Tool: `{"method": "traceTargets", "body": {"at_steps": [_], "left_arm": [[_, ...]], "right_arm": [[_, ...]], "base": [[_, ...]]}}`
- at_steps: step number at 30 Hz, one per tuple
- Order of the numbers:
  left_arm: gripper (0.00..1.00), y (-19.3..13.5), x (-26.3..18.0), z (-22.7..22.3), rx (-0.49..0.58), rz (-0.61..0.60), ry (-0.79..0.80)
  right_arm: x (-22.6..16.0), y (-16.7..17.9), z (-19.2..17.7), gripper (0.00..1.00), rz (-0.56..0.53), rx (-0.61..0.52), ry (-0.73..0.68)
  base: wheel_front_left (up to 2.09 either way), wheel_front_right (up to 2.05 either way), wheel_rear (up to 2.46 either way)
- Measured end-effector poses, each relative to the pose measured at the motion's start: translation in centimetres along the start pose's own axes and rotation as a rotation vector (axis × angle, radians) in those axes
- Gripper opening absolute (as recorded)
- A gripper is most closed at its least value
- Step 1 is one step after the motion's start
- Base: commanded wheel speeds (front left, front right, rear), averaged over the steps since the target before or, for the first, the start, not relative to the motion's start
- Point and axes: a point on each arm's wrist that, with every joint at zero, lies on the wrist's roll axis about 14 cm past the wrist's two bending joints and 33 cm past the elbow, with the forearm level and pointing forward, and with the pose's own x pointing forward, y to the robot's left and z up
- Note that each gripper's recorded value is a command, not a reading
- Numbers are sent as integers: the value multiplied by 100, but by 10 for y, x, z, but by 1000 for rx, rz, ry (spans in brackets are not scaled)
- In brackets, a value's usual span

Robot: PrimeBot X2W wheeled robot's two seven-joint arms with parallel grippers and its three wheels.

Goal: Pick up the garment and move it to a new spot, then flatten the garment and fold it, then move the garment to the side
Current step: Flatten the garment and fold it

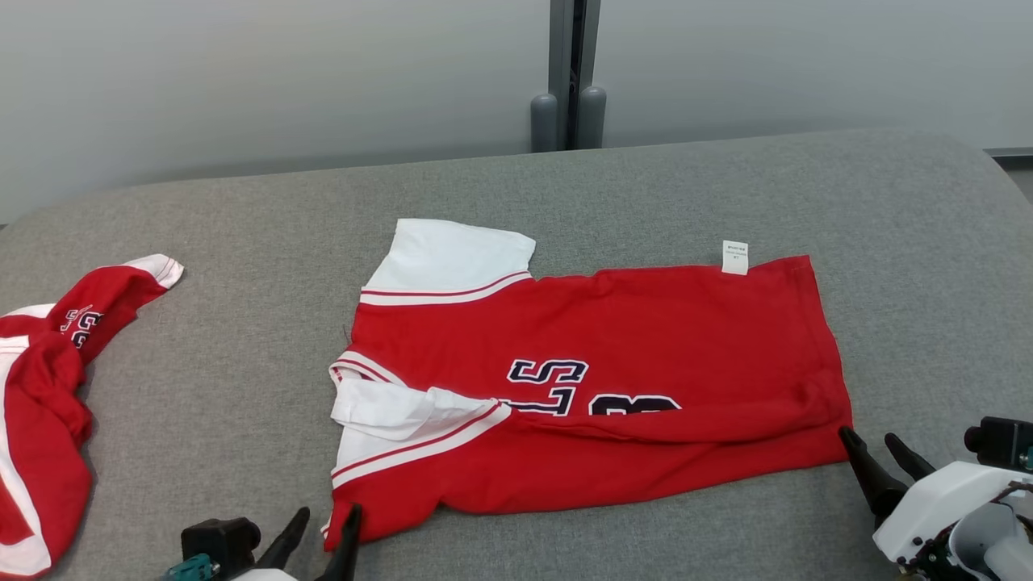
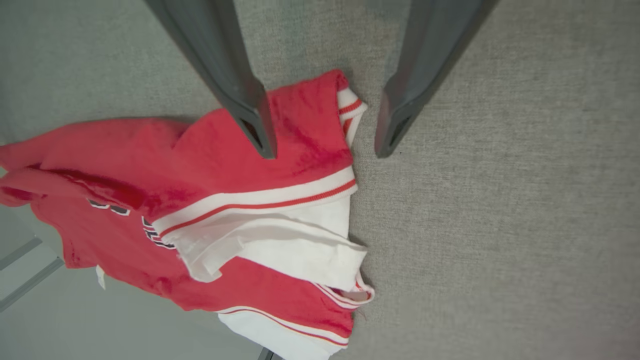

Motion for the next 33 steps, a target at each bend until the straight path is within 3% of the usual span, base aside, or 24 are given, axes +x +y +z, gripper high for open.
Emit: {"method": "traceTargets", "body": {"at_steps": [15,16,17,19,20,21,33], "left_arm": [[100,-5,12,-31,19,-31,205],[91,-5,13,-32,20,-31,213],[91,-6,13,-32,21,-31,221],[26,-7,12,-32,22,-35,237],[0,-8,11,-32,24,-39,242],[0,-9,10,-32,24,-44,246],[0,-10,-4,-3,76,-77,208]], "right_arm": [[12,4,-21,100,-4,2,127],[12,4,-22,99,-4,1,130],[12,4,-22,99,-4,1,136],[12,4,-23,44,-2,0,139],[11,5,-23,25,-1,0,144],[11,6,-23,0,1,-1,143],[2,12,-11,0,36,32,113]], "base": [[0,0,0],[0,0,0],[0,0,0],[0,0,0],[0,0,0],[0,0,0],[0,0,0]]}}
